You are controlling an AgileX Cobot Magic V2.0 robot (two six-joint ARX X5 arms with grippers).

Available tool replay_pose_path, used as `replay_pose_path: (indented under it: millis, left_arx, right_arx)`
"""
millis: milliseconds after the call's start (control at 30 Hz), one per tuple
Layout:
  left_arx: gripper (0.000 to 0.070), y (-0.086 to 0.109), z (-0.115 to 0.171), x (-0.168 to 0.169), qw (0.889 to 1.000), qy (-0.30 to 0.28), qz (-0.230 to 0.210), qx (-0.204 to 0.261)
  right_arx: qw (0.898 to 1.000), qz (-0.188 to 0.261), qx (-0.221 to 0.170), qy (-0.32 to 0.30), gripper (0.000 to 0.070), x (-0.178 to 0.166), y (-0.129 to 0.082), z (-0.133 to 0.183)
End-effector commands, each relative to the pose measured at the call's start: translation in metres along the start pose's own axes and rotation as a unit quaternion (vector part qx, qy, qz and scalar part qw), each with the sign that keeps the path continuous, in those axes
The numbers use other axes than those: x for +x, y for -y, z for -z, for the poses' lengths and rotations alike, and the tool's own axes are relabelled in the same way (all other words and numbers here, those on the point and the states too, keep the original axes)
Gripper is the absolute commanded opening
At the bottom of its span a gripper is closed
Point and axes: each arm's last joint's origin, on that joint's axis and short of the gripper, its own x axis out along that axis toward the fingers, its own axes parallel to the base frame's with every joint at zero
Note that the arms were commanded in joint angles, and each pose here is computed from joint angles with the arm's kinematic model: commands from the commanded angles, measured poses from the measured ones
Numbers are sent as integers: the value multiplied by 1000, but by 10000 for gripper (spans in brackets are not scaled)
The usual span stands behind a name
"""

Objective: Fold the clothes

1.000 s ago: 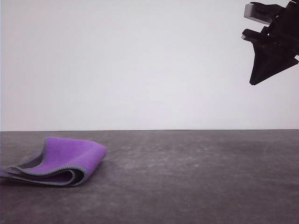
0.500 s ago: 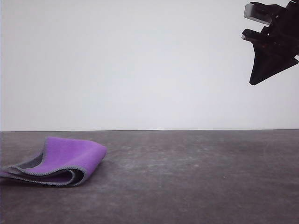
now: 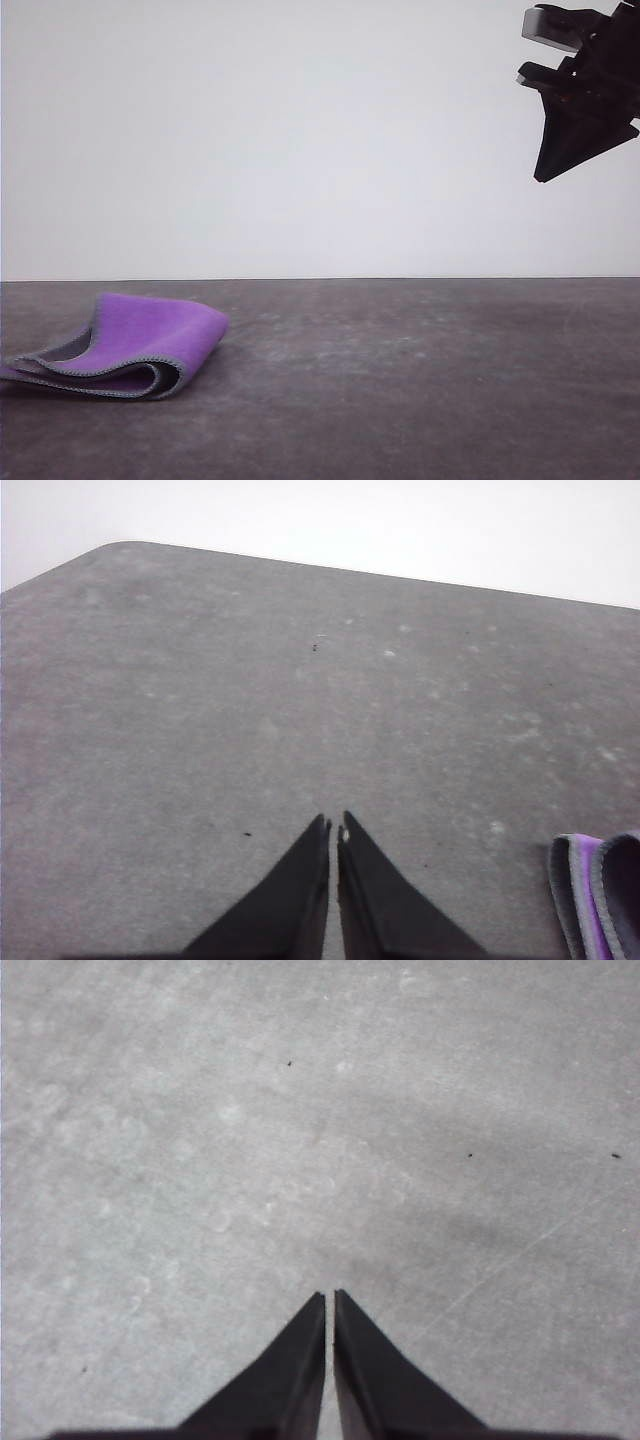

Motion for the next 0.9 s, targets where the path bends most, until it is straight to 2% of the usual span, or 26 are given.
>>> replay_pose_path:
  millis: [0, 633, 733, 867]
  left_arx:
    - [4, -1, 6, 1, 1000, -18, -3, -3]
    - [4, -1, 6, 1, 1000, -16, -3, -4]
    - [4, -1, 6, 1, 1000, -16, -3, -4]
    - [4, -1, 6, 1, 1000, -16, -3, -4]
  right_arx:
    - [1000, 0, -5, 11, 10, -1, -1, -6]
    - [1000, 0, -6, 12, 10, -1, -1, -6]
    - [1000, 11, -16, 23, 10, -1, 0, -9]
    - [997, 56, -7, 49, 10, -18, 5, -11]
